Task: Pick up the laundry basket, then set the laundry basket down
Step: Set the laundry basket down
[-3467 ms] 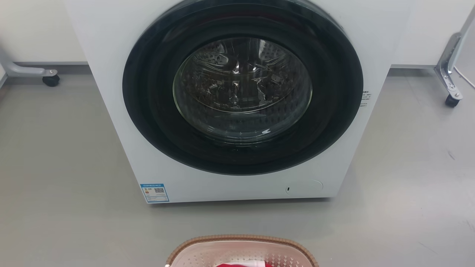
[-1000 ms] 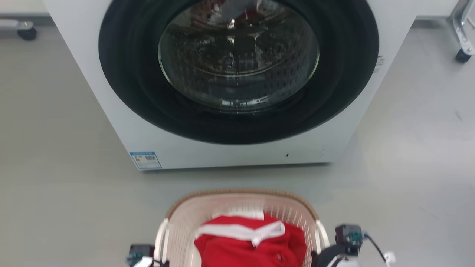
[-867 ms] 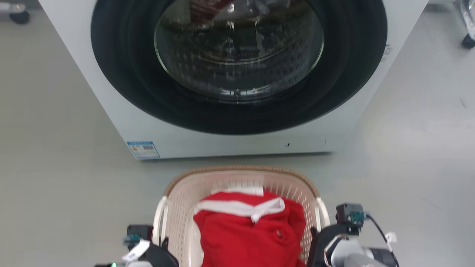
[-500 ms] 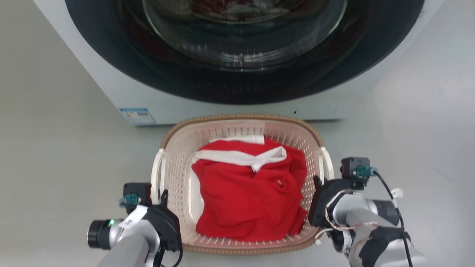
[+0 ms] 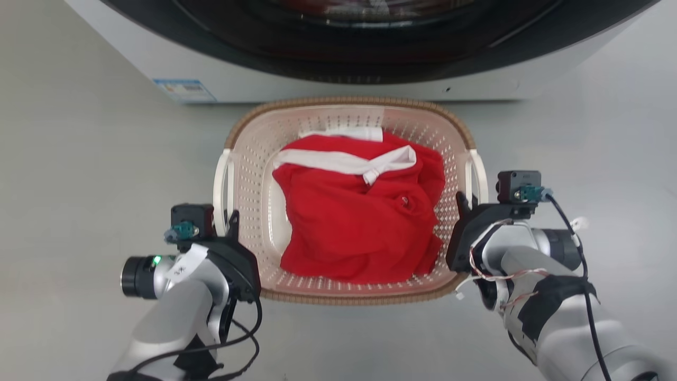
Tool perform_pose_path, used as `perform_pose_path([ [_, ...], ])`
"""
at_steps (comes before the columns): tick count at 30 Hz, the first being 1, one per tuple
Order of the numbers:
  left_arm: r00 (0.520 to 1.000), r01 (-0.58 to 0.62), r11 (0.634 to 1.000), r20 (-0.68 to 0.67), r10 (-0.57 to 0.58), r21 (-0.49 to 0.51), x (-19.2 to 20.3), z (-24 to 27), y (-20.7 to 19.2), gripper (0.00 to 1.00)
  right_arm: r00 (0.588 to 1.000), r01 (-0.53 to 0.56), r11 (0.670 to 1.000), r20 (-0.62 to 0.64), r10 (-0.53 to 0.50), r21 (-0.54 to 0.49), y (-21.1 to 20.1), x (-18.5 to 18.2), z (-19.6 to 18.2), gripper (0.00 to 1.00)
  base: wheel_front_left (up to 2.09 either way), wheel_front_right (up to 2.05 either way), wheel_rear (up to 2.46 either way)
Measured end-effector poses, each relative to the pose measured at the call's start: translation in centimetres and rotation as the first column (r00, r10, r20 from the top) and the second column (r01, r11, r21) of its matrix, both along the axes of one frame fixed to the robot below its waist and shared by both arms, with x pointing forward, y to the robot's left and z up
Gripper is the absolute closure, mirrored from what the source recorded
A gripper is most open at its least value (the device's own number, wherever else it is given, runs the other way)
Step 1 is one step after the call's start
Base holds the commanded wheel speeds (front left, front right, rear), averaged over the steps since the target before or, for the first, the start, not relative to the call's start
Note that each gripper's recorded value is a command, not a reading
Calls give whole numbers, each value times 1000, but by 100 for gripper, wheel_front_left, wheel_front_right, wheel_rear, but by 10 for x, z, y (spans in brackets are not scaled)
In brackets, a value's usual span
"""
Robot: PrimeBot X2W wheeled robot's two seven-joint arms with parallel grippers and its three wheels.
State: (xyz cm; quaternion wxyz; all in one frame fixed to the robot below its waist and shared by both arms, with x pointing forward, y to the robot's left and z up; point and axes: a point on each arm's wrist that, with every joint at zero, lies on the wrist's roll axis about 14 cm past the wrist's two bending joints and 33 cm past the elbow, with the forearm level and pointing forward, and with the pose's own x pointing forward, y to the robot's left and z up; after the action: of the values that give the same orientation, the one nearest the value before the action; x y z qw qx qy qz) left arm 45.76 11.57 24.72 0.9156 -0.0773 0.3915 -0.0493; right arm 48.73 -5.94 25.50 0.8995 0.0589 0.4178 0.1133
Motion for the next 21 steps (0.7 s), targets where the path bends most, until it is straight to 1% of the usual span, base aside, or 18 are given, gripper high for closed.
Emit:
perform_pose_path([
  [13,999,-3,1000,-38,4,13,27,-47,4,100,999,-17,1000,-27,17,-2,7,30,-57,100,0,0,0],
  [21,996,0,1000,-94,3,30,20,-83,10,100,997,-23,1000,-77,23,4,12,24,-100,100,0,0,0],
])
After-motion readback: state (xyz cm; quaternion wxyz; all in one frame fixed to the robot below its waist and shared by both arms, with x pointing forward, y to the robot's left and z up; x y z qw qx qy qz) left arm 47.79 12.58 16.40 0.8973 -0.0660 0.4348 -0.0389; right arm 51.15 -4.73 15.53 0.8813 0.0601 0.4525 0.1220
